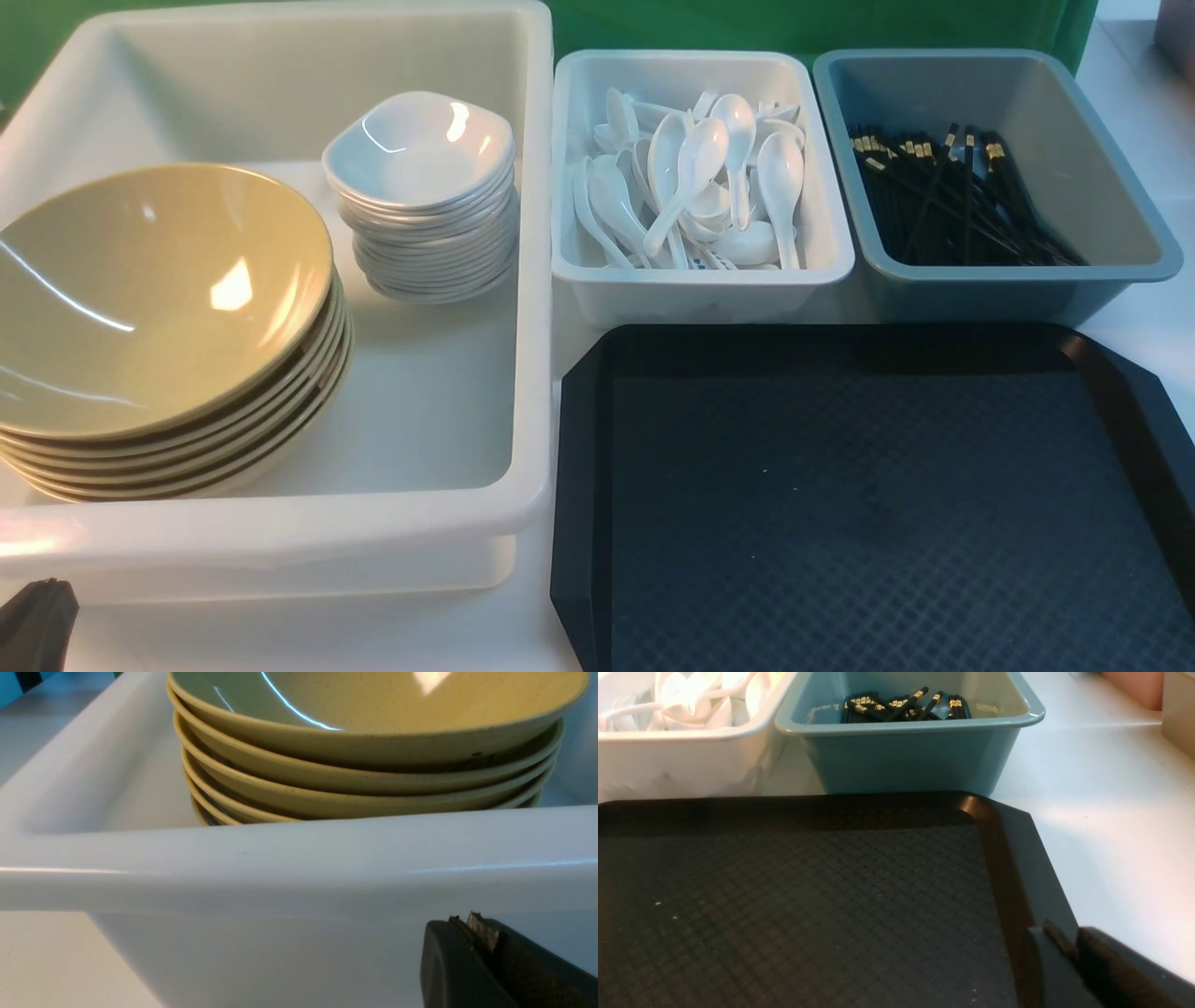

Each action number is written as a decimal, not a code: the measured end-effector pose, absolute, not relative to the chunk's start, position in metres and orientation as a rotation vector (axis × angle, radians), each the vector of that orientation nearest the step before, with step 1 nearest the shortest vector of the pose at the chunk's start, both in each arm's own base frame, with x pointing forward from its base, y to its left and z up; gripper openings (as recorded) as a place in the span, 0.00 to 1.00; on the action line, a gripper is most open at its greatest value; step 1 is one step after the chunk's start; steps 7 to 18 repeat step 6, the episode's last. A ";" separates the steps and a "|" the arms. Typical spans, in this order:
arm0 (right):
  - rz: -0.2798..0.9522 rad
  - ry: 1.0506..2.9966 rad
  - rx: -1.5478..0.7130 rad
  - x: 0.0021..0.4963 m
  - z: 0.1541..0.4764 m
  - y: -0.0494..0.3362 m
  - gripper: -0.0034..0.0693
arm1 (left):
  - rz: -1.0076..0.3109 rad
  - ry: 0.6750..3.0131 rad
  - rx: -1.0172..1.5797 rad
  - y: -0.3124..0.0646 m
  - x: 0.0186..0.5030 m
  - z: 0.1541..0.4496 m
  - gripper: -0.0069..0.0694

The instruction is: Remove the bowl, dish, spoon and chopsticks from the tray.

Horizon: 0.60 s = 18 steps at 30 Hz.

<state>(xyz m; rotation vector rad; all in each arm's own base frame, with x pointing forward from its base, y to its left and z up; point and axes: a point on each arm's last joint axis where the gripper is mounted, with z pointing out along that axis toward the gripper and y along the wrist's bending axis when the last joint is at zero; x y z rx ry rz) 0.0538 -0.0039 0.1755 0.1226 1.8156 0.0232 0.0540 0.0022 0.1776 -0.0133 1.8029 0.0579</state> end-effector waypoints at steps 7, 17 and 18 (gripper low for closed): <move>0.023 1.816 0.123 0.054 0.176 -0.004 0.23 | 0.058 1.803 -0.013 0.002 0.054 0.178 0.08; 0.023 1.816 0.123 0.054 0.176 -0.004 0.23 | 0.058 1.803 -0.013 0.002 0.054 0.178 0.08; 0.023 1.816 0.123 0.054 0.176 -0.004 0.23 | 0.058 1.803 -0.013 0.002 0.054 0.178 0.08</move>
